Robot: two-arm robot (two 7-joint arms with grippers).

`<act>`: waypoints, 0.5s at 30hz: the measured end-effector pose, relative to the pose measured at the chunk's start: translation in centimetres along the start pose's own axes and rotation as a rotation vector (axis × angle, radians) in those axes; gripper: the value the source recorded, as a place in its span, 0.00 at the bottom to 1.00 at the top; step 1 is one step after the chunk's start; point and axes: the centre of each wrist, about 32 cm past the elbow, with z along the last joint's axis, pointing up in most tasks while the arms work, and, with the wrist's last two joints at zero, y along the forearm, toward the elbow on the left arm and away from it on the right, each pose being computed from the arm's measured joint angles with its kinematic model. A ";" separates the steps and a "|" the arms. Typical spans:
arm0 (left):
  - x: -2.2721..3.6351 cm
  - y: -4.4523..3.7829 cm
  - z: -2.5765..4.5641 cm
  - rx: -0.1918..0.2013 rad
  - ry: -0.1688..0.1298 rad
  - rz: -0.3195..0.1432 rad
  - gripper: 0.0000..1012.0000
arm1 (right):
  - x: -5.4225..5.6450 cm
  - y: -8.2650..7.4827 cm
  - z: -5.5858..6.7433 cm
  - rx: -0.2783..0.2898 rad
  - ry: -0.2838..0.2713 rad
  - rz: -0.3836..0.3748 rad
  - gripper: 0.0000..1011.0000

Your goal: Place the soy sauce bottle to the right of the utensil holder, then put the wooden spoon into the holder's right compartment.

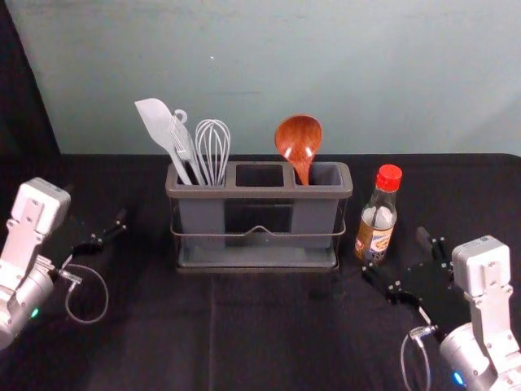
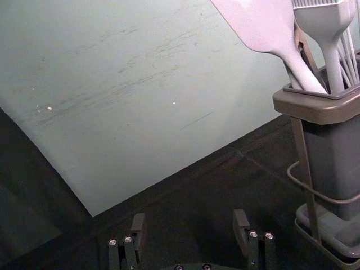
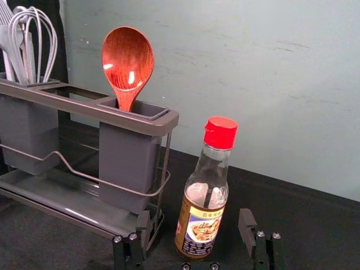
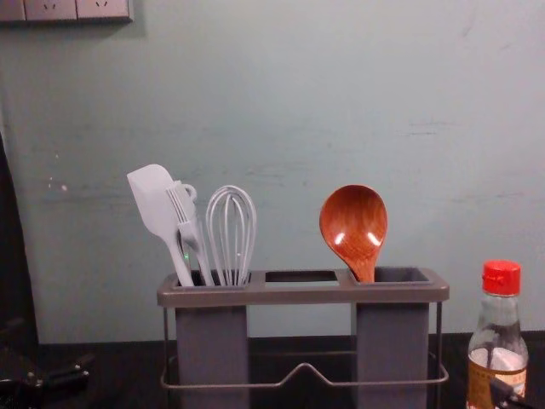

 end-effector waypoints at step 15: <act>0.00 0.00 0.00 0.000 0.000 0.000 1.00 | 0.0 0.0 0.0 0.000 0.000 -0.001 0.99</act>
